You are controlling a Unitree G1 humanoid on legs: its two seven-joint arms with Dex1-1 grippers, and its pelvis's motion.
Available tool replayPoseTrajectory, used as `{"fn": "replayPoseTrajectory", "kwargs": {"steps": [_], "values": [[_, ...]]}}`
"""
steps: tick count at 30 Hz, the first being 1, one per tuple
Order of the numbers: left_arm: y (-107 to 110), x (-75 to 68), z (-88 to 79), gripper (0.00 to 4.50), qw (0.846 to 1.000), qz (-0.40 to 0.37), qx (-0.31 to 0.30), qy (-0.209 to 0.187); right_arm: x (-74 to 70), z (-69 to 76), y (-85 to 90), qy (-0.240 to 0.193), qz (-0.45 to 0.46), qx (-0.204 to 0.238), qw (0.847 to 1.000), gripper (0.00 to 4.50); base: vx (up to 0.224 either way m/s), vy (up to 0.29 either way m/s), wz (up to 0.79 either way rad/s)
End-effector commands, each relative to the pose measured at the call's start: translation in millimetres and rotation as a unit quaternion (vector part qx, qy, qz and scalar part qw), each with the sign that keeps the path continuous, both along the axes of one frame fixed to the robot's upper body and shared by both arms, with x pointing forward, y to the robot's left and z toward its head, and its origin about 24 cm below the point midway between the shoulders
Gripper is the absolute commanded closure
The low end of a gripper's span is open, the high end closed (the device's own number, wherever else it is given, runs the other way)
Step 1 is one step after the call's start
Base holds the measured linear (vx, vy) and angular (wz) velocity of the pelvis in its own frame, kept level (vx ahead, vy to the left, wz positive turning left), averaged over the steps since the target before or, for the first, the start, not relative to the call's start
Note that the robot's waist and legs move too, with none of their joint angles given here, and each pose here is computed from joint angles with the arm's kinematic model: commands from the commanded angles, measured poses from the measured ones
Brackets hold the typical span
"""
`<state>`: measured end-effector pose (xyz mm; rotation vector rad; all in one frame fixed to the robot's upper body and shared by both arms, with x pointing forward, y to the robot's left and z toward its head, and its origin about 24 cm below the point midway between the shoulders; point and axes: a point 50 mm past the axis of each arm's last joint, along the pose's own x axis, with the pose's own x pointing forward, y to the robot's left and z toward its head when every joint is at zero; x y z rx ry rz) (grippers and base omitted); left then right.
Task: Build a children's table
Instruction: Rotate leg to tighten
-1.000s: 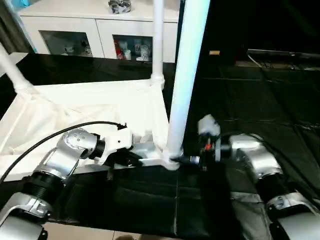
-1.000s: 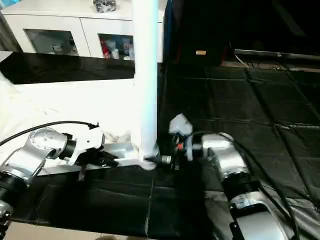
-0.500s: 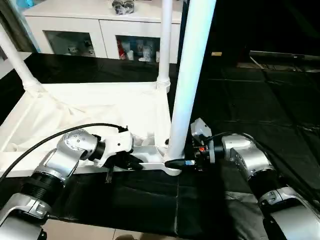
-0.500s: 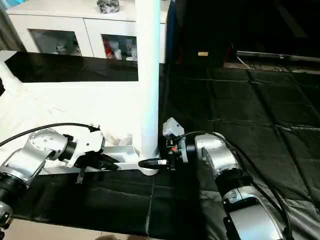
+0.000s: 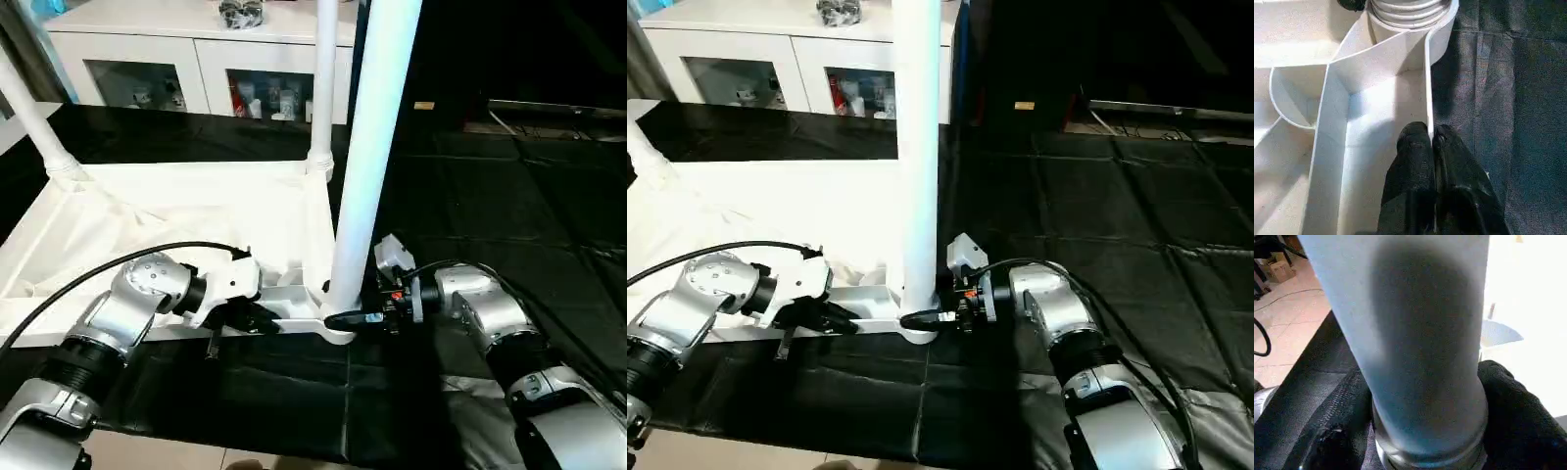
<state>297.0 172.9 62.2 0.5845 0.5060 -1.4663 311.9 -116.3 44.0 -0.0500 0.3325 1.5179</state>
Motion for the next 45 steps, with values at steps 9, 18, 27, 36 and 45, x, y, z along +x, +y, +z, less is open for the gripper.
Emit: {"fn": "replayPoseTrajectory", "kwargs": {"steps": [9, 18, 27, 36, 45], "values": [[-8, 12.3, -9.0, 4.5, 0.996, 0.093, -0.007, 0.012, 0.6, -11.2, 15.3, 0.028, -0.107, 0.034, 0.993, 1.75, 0.0, 0.0, 0.0], [-63, 42.7, -0.1, 4.5, 0.954, 0.283, -0.09, -0.029, 10.2, -29.7, 59.6, 0.075, -0.34, 0.033, 0.937, 1.76, 0.0, 0.0, 0.0], [-84, 43.1, 4.8, 4.5, 0.953, 0.282, -0.1, -0.048, 16.0, -16.3, 85.0, 0.046, -0.355, 0.036, 0.933, 1.76, 0.0, 0.0, 0.0], [-56, 39.3, 5.1, 4.5, 0.963, 0.25, -0.081, -0.054, 21.7, -15.8, 64.7, -0.001, -0.353, 0.019, 0.935, 0.55, 0.0, 0.0, 0.0], [-24, 22.3, -3.4, 4.5, 0.987, 0.147, -0.043, -0.039, 20.9, -12.0, 5.7, -0.049, -0.304, 0.013, 0.951, 0.05, 0.0, 0.0, 0.0]]}}
